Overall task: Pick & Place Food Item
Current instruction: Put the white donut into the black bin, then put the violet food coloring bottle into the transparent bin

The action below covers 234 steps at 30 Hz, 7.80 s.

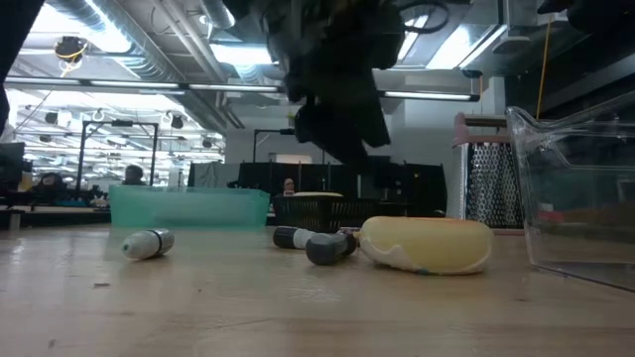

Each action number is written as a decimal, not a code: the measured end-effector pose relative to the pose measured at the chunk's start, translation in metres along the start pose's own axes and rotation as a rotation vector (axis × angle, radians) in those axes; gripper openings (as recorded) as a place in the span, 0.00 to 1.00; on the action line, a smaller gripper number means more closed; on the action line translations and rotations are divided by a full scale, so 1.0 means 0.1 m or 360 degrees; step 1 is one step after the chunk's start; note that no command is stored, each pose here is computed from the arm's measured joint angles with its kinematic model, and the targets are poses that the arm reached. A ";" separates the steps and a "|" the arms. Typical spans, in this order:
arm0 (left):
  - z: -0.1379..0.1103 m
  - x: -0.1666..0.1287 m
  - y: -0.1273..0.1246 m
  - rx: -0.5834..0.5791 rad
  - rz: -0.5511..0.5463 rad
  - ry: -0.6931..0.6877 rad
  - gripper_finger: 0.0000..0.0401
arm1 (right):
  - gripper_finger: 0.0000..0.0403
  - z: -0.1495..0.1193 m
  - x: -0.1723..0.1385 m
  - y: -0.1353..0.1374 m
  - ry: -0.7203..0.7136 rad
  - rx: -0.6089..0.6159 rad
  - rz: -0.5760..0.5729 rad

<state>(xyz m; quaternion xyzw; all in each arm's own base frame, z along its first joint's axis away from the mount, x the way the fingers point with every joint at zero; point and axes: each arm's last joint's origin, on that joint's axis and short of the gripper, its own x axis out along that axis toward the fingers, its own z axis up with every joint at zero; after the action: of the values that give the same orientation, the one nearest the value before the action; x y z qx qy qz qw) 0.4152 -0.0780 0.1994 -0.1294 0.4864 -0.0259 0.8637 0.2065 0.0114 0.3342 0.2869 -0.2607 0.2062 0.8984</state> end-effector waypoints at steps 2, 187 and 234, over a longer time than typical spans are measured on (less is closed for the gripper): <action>0.02 0.05 -0.06 0.0037 0.0020 -0.0009 0.62 | 0.57 0.00 0.00 0.00 0.0005 -0.0003 -0.0008; -0.26 -0.90 2.60 -0.0537 0.0289 -0.0421 0.41 | 0.57 -0.03 -0.01 -0.08 -0.0051 -0.0103 -0.0279; -0.65 -3.31 0.32 -0.0368 0.0088 -0.1445 0.31 | 0.57 -0.27 1.18 -0.55 0.0251 0.0028 -0.0793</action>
<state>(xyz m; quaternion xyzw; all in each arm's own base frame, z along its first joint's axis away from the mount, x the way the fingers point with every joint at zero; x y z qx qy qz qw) 0.1842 -0.0037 0.4352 -0.2099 0.0622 0.1108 0.9694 0.3363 0.0133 0.3618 0.3332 -0.1094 0.0025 0.9365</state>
